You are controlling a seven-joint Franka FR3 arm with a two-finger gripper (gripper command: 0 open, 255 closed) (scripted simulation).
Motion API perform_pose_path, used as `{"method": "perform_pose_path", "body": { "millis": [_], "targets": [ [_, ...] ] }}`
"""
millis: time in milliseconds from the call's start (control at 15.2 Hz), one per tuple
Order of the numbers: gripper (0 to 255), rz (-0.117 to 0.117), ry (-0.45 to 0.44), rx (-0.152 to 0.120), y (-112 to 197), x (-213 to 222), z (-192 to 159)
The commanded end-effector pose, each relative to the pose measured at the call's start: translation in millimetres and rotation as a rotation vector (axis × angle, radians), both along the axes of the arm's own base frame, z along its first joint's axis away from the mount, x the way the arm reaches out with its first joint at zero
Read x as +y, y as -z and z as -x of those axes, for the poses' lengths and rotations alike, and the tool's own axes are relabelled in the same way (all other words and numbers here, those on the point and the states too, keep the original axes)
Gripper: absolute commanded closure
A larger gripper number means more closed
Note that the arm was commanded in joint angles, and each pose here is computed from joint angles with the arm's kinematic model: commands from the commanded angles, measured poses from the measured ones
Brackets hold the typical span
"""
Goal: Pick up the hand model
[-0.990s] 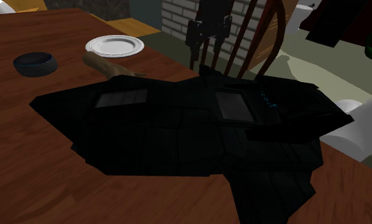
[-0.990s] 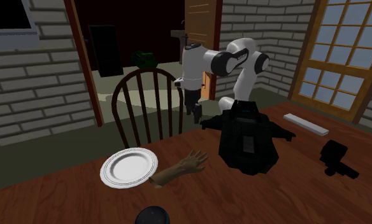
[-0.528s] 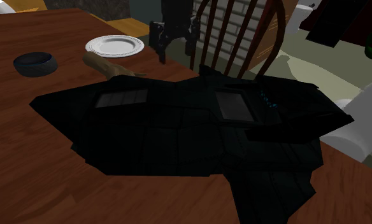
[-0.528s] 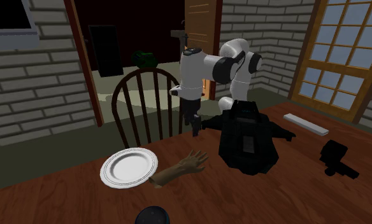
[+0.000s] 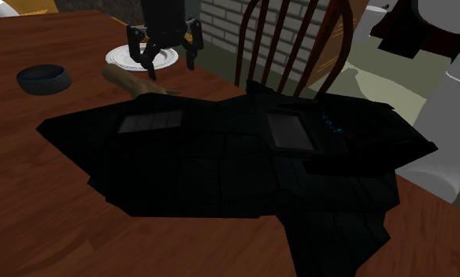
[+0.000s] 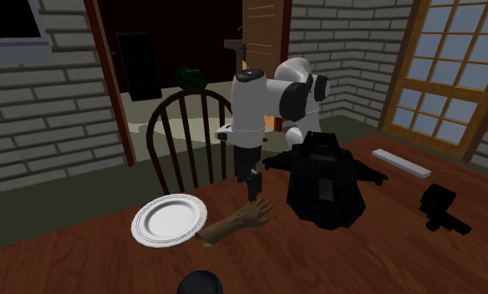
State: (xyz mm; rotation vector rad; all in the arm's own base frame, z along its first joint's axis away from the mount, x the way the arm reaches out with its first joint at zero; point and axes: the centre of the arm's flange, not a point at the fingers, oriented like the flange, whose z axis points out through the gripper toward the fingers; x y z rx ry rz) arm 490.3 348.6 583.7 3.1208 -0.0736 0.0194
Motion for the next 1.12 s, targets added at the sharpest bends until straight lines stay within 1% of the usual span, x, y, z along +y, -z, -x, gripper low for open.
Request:
{"method": "perform_pose_path", "body": {
  "millis": [0, 198, 264, 726, 858, 924, 1056],
  "targets": [
    [0, 0.0, 0.006, -0.005, 1, 22, -17],
    [0, 0.001, 0.01, -0.012, 2, 55, -38],
    [0, 0.001, 0.011, -0.013, 2, 60, -41],
    [0, 0.001, 0.011, -0.013, 39, 60, -41],
    [0, 0.001, 0.011, -0.013, 42, 60, -41],
    [255, 0.001, 0.011, -0.013, 42, 61, -41],
    [255, 0.001, 0.011, -0.013, 42, 60, -41]
  ]
}}
